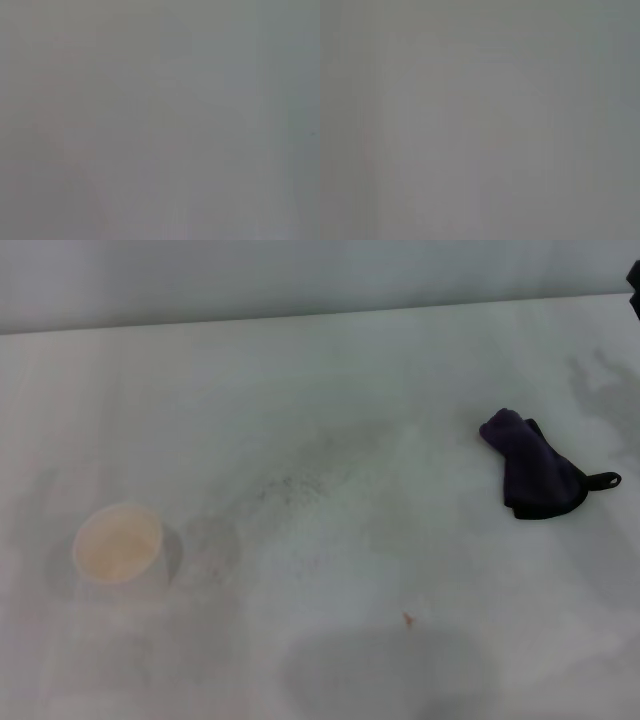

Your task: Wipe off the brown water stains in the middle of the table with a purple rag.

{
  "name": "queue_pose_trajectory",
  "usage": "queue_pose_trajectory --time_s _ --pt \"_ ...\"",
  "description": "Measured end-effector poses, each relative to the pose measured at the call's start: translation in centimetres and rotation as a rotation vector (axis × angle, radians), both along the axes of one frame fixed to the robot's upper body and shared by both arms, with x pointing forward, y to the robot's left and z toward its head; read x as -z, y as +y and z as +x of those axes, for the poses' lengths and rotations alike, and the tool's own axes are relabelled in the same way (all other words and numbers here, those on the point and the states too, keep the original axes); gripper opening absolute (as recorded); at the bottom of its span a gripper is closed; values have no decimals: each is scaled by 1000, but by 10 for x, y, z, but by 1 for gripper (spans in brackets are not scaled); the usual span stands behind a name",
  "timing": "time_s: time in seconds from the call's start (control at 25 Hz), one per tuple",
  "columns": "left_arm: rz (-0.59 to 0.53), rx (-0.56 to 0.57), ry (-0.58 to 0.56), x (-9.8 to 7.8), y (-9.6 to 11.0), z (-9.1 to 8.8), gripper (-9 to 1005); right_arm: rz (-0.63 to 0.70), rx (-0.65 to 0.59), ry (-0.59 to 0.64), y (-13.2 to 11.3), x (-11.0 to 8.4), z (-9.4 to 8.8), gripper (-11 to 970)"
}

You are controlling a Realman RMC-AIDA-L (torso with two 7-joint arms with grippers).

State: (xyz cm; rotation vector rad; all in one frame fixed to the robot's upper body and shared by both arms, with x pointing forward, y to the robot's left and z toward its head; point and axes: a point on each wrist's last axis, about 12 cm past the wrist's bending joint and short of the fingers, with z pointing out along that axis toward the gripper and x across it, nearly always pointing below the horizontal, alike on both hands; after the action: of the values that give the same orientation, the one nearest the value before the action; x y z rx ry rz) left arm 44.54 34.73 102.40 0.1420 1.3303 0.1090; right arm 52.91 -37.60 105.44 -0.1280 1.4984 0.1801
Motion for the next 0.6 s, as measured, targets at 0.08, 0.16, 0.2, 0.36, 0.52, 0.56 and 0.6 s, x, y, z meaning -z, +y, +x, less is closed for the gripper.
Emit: queue_pose_trajectory --time_s 0.08,0.16,0.2,0.36,0.52,0.56,0.6 --pt "1 -1 2 0 1 0 892 -19 21 -32 6 6 -9 386" --pt "0 -10 0 0 2 0 892 -27 38 -50 10 10 -16 386" --pt "-2 -17 -2 -1 3 1 892 -27 44 -51 11 12 -18 386" --pt "-18 -54 -16 -1 4 0 892 -18 74 -35 9 18 -25 389" --pt "-30 -58 -6 1 2 -1 893 -40 119 -36 3 20 -31 398" --pt "-33 -59 -4 1 2 -2 893 -53 123 -37 2 21 -32 406" --pt "-33 -59 -4 2 2 -2 893 -67 127 -37 2 21 -33 413"
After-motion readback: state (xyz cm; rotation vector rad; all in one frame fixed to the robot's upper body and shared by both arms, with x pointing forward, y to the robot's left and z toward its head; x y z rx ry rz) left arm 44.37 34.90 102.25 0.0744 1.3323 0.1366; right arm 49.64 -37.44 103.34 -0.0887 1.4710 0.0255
